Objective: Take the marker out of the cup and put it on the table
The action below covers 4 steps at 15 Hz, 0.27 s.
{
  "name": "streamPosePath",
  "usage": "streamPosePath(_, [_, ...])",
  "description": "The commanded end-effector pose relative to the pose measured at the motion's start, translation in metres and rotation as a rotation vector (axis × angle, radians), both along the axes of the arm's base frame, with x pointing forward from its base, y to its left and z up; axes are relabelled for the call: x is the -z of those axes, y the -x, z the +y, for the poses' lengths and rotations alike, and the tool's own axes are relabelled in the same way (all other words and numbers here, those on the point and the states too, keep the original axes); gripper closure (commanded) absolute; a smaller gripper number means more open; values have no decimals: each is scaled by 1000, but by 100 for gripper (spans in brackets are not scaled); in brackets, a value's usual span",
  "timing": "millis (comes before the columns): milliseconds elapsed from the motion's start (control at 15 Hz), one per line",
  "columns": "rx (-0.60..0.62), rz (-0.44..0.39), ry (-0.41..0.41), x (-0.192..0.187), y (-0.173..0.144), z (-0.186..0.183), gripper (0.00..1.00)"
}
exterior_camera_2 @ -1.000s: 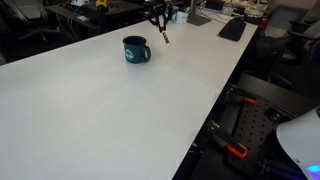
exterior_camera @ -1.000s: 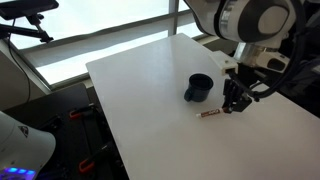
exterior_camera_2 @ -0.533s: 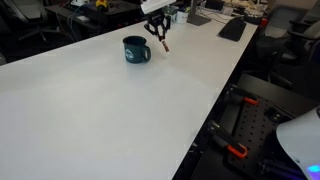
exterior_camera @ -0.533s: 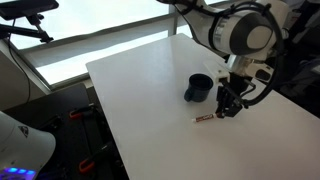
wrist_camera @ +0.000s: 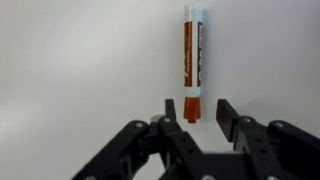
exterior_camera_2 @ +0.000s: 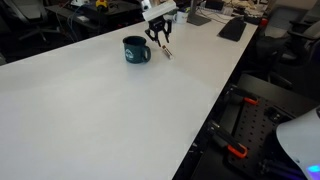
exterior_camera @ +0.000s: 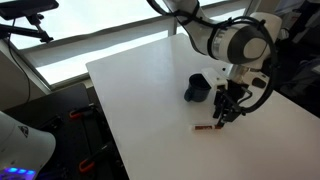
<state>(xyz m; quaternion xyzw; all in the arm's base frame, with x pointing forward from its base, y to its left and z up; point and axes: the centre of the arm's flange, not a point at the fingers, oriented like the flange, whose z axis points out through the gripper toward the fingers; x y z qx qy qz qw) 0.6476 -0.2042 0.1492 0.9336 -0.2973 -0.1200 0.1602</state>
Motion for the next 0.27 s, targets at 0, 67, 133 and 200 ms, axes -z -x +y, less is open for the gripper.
streamPosePath(0, [0, -1, 0, 0, 0, 0, 52])
streamPosePath(67, [0, -2, 1, -1, -1, 0, 52])
streamPosePath(133, [0, -2, 1, -1, -1, 0, 52])
streamPosePath(200, [-1, -2, 1, -1, -1, 0, 52])
